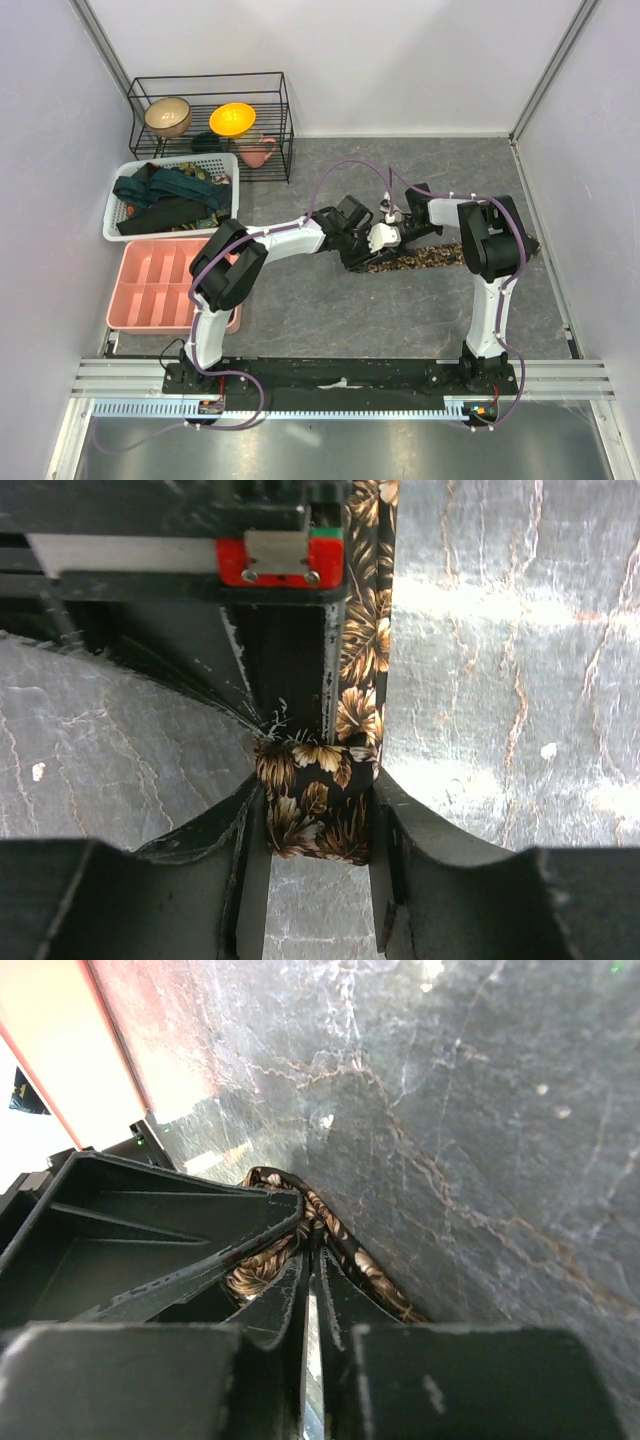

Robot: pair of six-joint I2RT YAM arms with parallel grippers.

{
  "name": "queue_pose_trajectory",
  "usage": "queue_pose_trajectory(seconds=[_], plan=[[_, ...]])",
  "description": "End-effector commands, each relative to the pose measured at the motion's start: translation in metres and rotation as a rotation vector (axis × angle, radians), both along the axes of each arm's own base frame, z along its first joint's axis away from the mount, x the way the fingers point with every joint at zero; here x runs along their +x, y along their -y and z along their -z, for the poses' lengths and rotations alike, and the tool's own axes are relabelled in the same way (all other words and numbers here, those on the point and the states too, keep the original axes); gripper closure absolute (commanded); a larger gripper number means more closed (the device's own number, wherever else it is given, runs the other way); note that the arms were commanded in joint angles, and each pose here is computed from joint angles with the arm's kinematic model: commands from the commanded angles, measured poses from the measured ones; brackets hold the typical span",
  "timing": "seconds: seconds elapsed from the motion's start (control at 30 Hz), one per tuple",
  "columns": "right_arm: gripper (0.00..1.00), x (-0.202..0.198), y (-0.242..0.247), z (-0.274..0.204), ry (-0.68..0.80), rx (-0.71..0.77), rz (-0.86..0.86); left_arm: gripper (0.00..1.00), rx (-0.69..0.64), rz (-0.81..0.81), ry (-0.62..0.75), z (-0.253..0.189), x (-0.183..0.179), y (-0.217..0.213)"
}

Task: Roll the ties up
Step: Roll the tie at the center of the board.

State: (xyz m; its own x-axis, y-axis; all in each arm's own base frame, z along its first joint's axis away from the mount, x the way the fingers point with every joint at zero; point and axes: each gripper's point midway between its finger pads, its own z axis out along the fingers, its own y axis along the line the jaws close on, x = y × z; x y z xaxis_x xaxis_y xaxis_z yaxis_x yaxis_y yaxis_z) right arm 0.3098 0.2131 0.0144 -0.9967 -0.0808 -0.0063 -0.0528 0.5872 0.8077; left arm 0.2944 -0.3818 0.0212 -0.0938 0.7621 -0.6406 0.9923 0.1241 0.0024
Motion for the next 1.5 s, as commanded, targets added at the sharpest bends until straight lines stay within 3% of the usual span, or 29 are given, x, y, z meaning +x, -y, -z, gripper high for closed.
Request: queue_pose_trajectory(seconds=[0.0,0.23,0.53,0.77,0.87,0.93,1.0,1.1,1.23,1.27,1.33,1.37,1.47], plan=[[0.84,0.009,0.011,-0.02,0.091,0.006,-0.006,0.77,0.229,0.053,-0.099,0.044,-0.033,-0.041],[0.61,0.0,0.014,-0.05,0.06,0.083,-0.007,0.78,0.246,0.049,-0.118,0.049,-0.034,-0.043],[0.52,-0.001,-0.002,-0.05,0.043,0.123,-0.011,0.78,0.238,0.05,-0.129,0.049,-0.034,-0.041],[0.59,0.007,0.002,-0.016,0.046,0.012,0.008,0.77,0.222,0.055,-0.136,0.047,-0.034,-0.039],[0.71,0.006,0.002,-0.011,0.041,0.005,0.003,0.77,0.219,0.053,-0.138,0.047,-0.033,-0.04],[0.86,0.006,0.003,-0.01,0.047,-0.007,0.001,0.76,0.212,0.051,-0.14,0.045,-0.032,-0.04],[1.0,0.004,0.008,-0.005,0.056,-0.041,-0.004,0.72,0.211,0.046,-0.144,0.044,-0.032,-0.04],[1.0,0.001,0.017,0.004,0.067,-0.098,-0.026,0.55,0.157,0.02,-0.167,0.033,-0.029,-0.038],[1.0,0.0,0.031,0.022,0.071,-0.174,-0.035,0.34,-0.026,-0.007,-0.21,0.002,-0.026,-0.027],[1.0,0.001,0.033,0.026,0.074,-0.188,-0.036,0.24,-0.116,-0.016,-0.161,-0.018,-0.012,-0.02],[1.0,0.001,0.039,0.033,0.073,-0.212,-0.037,0.18,-0.192,-0.046,-0.194,-0.021,-0.015,-0.024],[1.0,0.001,0.041,0.035,0.075,-0.22,-0.038,0.16,-0.304,-0.039,-0.101,-0.047,0.0,-0.011],[1.0,-0.001,0.047,0.041,0.073,-0.244,-0.041,0.15,-0.417,-0.075,-0.074,-0.052,-0.003,-0.014]])
